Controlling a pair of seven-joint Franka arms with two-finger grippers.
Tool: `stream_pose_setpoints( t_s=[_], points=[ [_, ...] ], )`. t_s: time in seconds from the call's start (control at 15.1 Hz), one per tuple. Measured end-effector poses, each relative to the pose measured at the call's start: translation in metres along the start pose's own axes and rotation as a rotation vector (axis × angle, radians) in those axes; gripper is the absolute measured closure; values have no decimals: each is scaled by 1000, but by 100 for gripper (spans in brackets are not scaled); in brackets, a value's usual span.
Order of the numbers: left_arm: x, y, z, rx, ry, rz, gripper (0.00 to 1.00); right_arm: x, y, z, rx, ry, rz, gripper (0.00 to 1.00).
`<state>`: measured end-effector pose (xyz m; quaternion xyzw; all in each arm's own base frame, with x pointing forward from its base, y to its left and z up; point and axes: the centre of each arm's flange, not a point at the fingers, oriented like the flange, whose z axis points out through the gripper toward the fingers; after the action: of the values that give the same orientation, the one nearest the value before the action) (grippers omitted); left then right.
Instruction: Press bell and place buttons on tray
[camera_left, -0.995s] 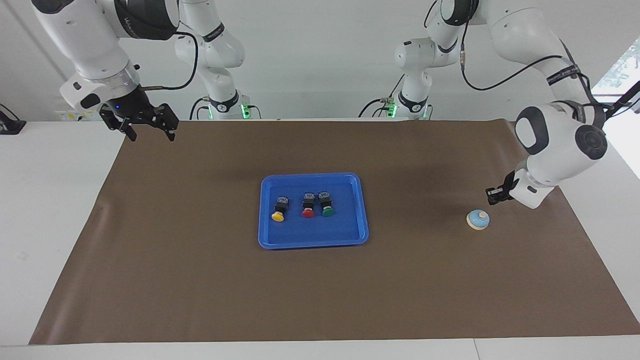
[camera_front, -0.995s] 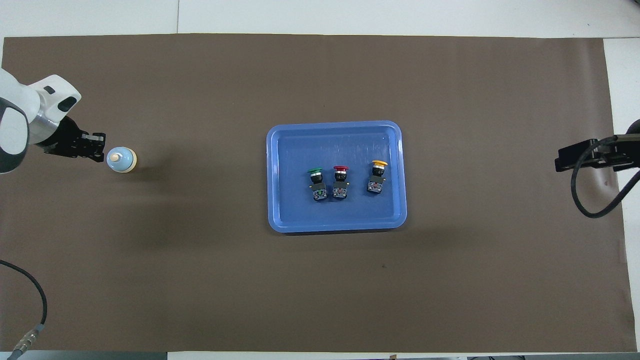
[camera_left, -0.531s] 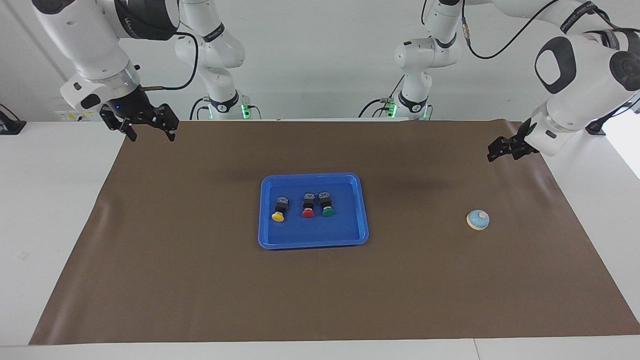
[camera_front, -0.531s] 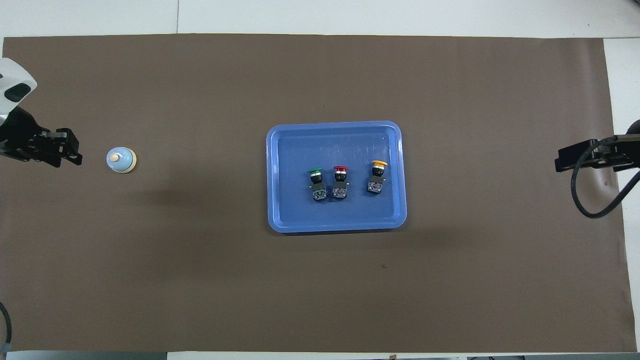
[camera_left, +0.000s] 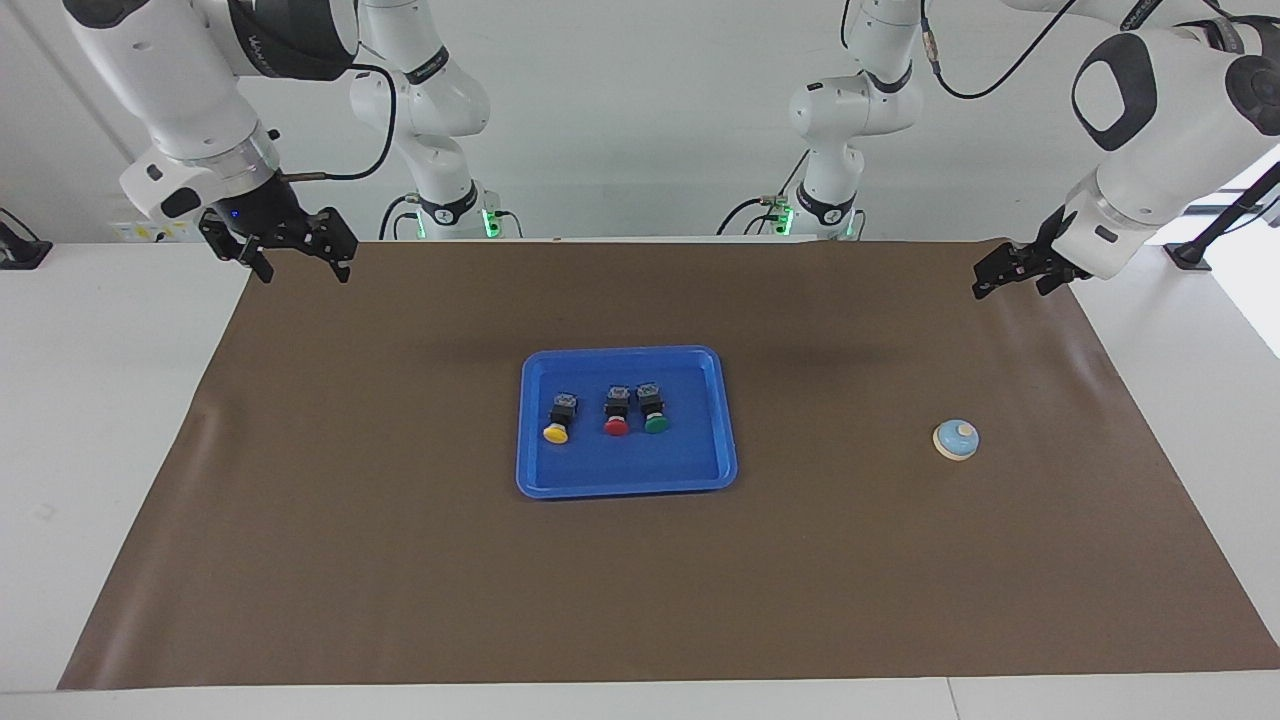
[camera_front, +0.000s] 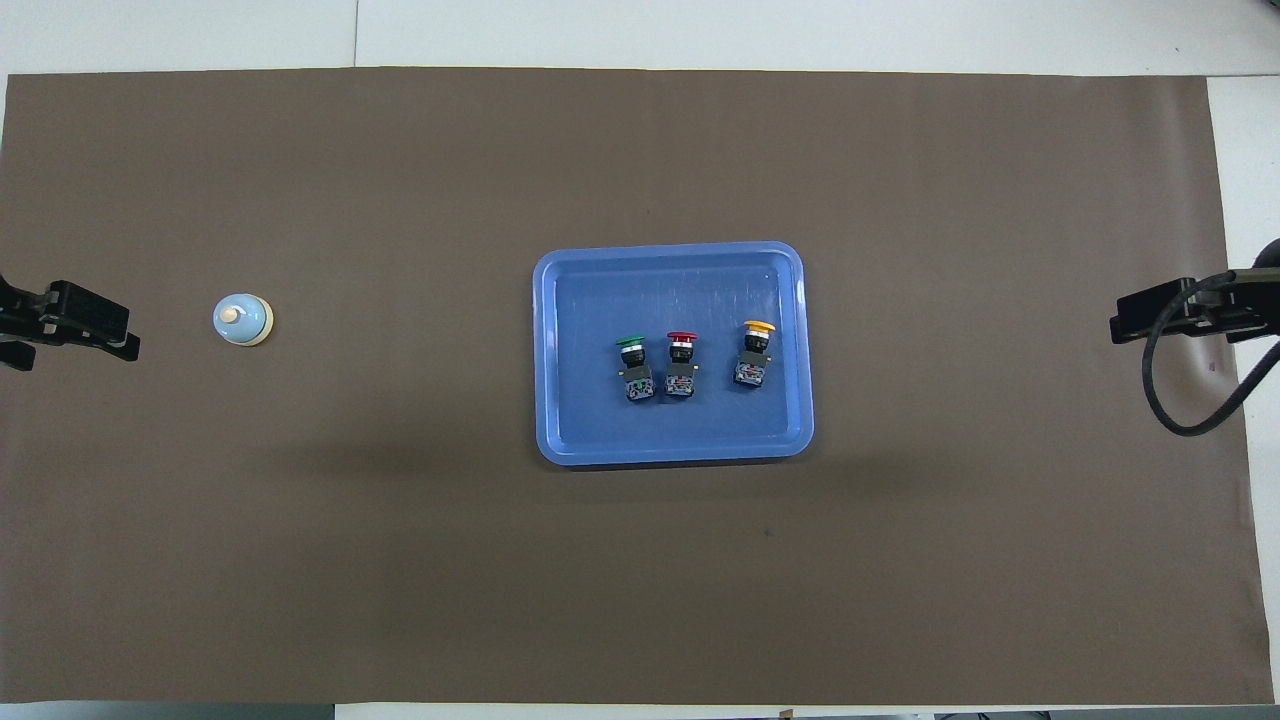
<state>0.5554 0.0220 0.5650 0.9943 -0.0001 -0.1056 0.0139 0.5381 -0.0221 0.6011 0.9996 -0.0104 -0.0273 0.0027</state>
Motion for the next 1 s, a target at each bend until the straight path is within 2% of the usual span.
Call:
stream_pose_setpoints(
  t_s=[0.33, 1.0],
  points=[
    [-15, 13, -9, 7, 58, 21, 0, 0, 0, 0, 0, 0, 0, 0],
    [-14, 16, -9, 8, 67, 27, 0, 0, 0, 0, 0, 0, 0, 0]
  ],
)
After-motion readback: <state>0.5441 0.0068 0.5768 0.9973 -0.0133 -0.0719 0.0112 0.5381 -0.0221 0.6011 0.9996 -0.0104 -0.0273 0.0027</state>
